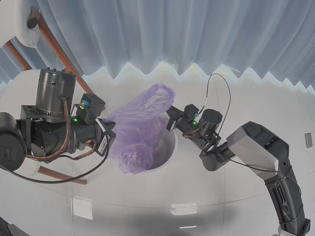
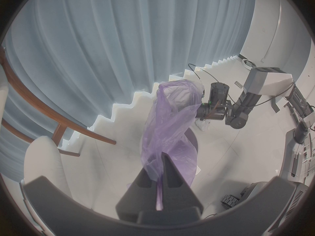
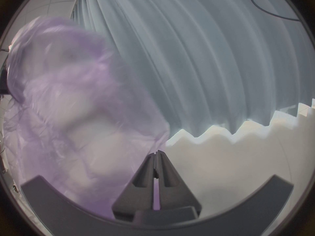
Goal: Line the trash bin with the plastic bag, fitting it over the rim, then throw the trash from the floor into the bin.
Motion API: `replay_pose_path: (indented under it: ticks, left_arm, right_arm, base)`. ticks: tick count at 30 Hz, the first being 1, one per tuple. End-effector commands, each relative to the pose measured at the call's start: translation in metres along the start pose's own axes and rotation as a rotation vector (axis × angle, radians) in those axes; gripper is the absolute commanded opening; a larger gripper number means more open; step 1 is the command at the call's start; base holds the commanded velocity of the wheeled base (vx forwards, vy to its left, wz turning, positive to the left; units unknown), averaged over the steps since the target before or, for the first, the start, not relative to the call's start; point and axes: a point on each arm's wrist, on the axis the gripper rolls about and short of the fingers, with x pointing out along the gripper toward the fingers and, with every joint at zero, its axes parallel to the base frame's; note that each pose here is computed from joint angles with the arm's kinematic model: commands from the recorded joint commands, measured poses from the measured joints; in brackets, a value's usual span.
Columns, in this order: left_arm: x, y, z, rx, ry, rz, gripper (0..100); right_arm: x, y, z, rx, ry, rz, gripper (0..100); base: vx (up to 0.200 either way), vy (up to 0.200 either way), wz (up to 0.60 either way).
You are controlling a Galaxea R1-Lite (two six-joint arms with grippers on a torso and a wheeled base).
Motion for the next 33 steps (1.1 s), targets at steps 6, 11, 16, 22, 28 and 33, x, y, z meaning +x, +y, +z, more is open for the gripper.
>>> replay_pose_path:
  ticks: [6, 11, 16, 22, 28, 33]
  left_arm:
    - [0.002, 0.0, -0.006, -0.003, 0.014, 0.002, 0]
    - [0.011, -0.003, -0.013, 0.001, 0.045, -0.001, 0]
    - [0.02, -0.008, -0.018, 0.006, 0.036, -0.003, 0]
    - [0.025, -0.013, -0.024, 0.013, 0.057, -0.013, 0]
    - [0.036, -0.02, -0.025, 0.02, 0.055, -0.026, 0]
    - [0.041, -0.026, -0.024, 0.025, 0.048, -0.034, 0]
  right_arm:
    - [-0.035, 0.058, 0.003, 0.031, 0.077, 0.156, 0]
    - [-0.079, 0.082, 0.011, 0.053, 0.145, 0.203, 0]
    - [-0.141, 0.09, 0.045, 0.128, 0.254, 0.186, 0]
    - [-0.185, 0.104, 0.096, 0.33, 0.27, 0.072, 0]
    - [-0.194, 0.108, 0.129, 0.474, 0.265, 0.025, 0]
    - [-0.187, 0.12, 0.143, 0.619, 0.304, -0.1, 100]
  base:
    - [0.0, 0.0, 0.0]
    - [0.0, 0.0, 0.0]
    - [0.0, 0.0, 0.0]
    - [0.0, 0.0, 0.0]
    - [0.0, 0.0, 0.0]
    - [0.0, 0.0, 0.0]
